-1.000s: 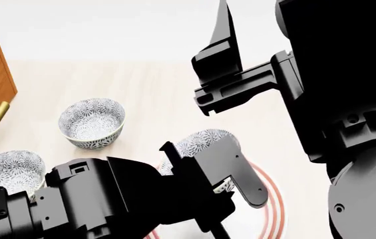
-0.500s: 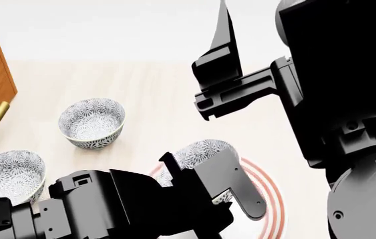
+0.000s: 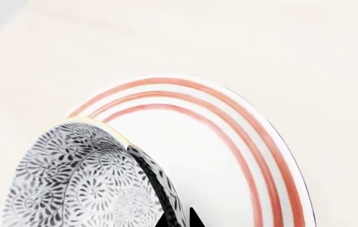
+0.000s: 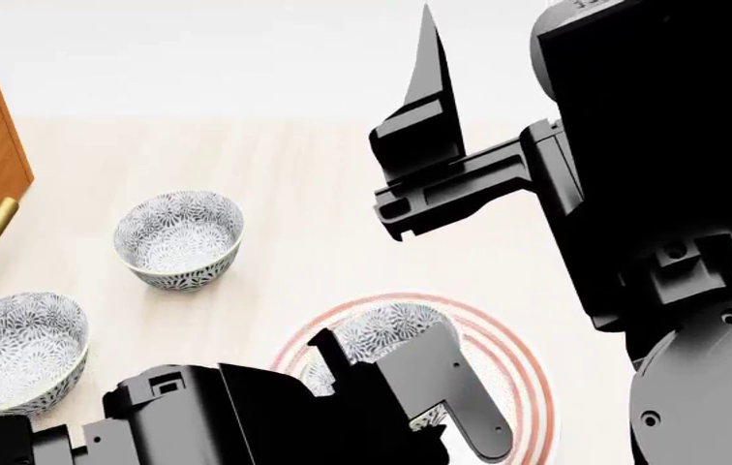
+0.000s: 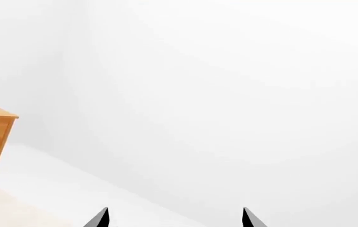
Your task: Put the bowl at the front on the plate.
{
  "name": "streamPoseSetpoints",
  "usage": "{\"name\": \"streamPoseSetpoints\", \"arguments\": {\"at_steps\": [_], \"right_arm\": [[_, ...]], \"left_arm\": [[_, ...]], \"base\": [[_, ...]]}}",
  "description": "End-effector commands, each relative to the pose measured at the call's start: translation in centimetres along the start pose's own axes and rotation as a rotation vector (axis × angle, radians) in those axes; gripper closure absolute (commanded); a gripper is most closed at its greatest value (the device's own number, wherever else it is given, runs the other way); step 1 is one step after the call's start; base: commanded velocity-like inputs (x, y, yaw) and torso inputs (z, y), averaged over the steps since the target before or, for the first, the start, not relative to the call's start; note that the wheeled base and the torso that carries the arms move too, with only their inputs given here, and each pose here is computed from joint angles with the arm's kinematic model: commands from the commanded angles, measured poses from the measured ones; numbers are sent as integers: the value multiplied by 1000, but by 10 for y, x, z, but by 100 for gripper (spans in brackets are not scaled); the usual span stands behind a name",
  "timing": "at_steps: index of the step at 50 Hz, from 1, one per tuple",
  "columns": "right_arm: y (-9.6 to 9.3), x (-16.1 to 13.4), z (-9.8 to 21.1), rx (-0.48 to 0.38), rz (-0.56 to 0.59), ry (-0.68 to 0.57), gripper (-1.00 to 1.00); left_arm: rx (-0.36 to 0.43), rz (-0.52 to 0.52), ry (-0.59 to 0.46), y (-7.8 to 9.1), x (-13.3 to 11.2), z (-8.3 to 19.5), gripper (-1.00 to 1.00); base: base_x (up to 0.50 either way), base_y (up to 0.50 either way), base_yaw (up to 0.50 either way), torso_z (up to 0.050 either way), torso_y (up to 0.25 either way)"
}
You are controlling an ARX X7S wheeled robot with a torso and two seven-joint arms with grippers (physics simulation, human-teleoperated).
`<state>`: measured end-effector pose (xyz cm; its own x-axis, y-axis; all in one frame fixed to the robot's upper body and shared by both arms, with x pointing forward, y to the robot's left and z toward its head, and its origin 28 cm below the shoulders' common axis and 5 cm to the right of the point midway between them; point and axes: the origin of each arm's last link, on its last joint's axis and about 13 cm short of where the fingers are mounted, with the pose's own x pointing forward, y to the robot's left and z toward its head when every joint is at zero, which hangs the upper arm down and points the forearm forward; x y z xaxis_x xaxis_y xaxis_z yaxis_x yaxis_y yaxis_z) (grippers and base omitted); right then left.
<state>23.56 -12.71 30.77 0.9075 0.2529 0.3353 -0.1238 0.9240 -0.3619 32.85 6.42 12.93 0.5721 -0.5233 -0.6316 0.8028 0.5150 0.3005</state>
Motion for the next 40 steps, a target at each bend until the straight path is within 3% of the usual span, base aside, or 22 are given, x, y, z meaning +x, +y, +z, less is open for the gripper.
{"name": "streamPoseSetpoints", "arguments": {"at_steps": [1,14,40], "right_arm": [[1,1,-2,7,5,-1,-100],[1,-1,-5,12,3,-4,-100],[2,-1,-9,23,11,-3,-100]], "left_arm": [[39,22,33,-1,0,-4,100],[67,42,62,-2,1,-9,100],[30,55,14,-7,5,-11,100]], "base": [[0,0,0,0,0],[0,0,0,1,0],[0,0,0,0,0]]}}
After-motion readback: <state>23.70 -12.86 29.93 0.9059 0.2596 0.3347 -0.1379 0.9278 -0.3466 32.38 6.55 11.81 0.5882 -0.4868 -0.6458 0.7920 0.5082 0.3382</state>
